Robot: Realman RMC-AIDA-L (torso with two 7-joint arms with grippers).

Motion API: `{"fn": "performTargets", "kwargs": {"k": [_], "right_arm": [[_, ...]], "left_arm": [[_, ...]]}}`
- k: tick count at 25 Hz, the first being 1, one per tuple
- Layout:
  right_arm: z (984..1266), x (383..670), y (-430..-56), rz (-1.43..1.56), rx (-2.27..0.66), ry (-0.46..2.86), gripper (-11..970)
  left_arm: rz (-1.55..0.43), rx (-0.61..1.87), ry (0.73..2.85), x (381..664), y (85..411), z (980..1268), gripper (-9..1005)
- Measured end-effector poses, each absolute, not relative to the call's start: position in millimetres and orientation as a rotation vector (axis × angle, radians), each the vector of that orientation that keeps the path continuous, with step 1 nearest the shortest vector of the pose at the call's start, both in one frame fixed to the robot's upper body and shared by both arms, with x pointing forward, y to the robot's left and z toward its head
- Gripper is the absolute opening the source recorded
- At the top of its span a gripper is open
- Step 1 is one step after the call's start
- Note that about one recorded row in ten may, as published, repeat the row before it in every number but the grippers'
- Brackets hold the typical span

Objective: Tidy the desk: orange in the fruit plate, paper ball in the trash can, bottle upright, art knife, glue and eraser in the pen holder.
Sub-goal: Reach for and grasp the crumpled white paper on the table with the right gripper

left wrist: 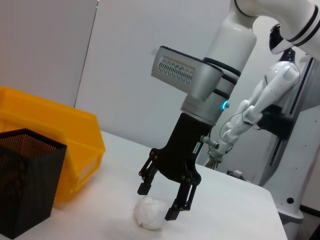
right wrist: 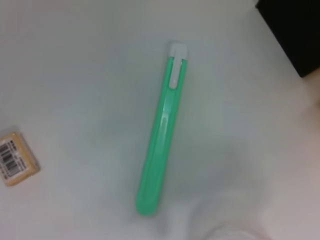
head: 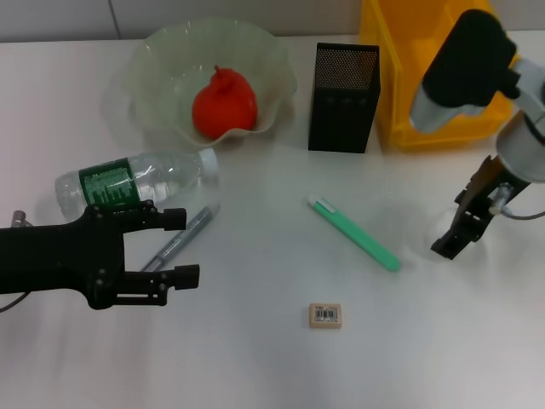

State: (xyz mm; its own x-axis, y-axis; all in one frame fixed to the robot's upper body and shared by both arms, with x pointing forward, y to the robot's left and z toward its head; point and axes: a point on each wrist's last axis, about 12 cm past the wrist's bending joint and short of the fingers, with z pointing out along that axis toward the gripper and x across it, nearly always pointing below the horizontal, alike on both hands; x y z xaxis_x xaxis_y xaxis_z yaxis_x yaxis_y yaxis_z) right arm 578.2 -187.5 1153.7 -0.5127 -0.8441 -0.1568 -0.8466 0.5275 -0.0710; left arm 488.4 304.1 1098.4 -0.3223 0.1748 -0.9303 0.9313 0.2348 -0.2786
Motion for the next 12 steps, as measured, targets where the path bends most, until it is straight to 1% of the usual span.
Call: {"fn": "performTargets", "kwargs": {"k": [12], "right_arm": [[1138,581,-177,-0.051,-1.525,2.602,823]], "left_arm": [[-1.150,1.032,1.691,490,304,1098,810]]}}
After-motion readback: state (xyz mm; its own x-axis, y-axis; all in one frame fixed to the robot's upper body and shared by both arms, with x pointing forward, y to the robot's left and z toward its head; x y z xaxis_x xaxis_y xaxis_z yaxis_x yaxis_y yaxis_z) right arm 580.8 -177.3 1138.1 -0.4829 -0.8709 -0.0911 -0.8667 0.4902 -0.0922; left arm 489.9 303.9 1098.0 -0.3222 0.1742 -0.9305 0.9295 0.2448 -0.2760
